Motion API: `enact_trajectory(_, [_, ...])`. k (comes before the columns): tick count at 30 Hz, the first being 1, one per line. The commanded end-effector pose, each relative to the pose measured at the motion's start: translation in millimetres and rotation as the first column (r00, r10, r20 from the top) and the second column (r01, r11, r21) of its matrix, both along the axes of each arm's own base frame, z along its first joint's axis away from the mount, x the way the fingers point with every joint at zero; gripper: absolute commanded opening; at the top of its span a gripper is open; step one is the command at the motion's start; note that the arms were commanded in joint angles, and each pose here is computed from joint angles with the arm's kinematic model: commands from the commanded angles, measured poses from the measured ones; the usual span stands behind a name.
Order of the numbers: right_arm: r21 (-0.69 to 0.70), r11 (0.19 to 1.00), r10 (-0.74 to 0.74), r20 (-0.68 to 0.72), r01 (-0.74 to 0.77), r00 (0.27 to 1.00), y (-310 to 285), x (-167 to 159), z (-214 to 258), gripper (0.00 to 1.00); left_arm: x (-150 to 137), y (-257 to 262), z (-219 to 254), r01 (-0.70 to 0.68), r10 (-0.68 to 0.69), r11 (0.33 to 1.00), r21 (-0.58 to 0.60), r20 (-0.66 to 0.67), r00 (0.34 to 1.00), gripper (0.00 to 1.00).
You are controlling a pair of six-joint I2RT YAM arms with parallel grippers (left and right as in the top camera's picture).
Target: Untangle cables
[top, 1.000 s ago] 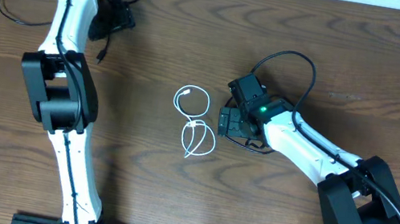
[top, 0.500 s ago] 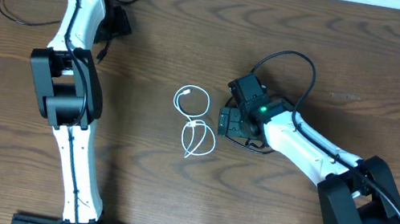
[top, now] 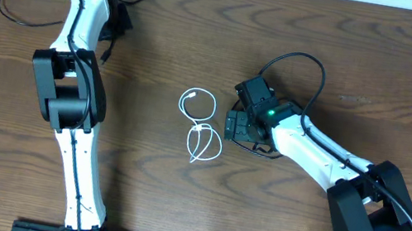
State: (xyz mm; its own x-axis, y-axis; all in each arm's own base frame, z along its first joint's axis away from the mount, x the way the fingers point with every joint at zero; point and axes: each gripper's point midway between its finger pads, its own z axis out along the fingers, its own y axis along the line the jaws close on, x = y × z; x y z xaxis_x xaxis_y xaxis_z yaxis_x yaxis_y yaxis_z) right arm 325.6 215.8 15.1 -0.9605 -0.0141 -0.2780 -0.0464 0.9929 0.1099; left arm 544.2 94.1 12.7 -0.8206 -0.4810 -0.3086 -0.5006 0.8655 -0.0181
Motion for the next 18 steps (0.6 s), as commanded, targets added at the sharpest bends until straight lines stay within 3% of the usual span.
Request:
enact_trajectory(1, [-0.023,1.0,0.009,-0.001,-0.009,1.0,-2,-2,-5,0.99,8,6,-7,-0.077,0.077,0.997,-0.004,0.035,0.996,0.08])
enact_trajectory(10, [-0.023,1.0,0.009,-0.002,-0.009,1.0,-2,-2,-5,0.99,59,7,28,-0.059,0.063,0.998,-0.025,0.269,0.961,0.08])
enact_trajectory(16, [-0.022,1.0,0.009,-0.001,-0.009,1.0,-2,-2,-5,0.99,102,-20,79,0.08,-0.002,0.987,-0.137,0.496,0.868,0.08])
enact_trajectory(17, [-0.022,1.0,0.009,-0.001,-0.009,1.0,-2,-2,-5,0.99,104,-21,83,0.087,-0.005,0.987,-0.139,0.508,0.862,0.08])
enact_trajectory(18, [-0.022,1.0,0.009,-0.001,-0.009,1.0,-2,-2,-5,0.99,105,-21,86,0.09,-0.007,0.987,-0.137,0.514,0.858,0.15])
